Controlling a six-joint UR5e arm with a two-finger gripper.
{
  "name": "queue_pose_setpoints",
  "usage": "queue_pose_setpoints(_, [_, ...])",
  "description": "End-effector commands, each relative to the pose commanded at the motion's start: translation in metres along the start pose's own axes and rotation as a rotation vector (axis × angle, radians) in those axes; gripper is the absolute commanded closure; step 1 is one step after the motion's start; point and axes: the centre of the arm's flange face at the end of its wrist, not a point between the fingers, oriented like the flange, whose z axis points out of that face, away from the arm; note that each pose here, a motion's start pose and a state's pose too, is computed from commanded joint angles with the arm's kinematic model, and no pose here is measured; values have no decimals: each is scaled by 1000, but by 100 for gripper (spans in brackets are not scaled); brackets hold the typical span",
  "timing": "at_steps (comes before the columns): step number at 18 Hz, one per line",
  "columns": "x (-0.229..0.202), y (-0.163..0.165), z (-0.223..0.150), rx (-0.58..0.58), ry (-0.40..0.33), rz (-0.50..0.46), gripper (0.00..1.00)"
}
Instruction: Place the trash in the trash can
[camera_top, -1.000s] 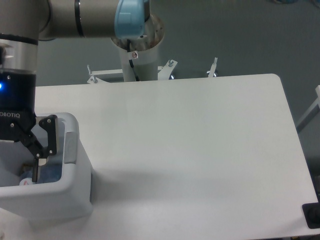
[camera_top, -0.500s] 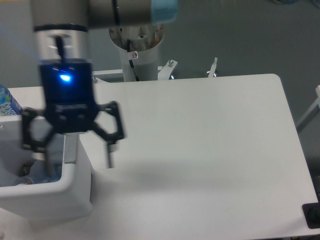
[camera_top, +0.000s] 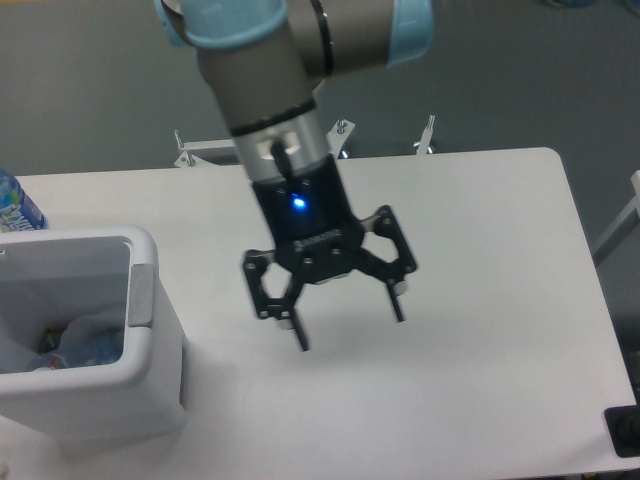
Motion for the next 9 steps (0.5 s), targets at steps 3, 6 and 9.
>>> queue_pose_setpoints(3, [-38,41,-5,-197,88,217,0])
queue_pose_setpoints(6, [-74,73,-13,-285,150,337,0])
queue_pose_setpoints(9, [-107,96,-21,-316,168,375,0])
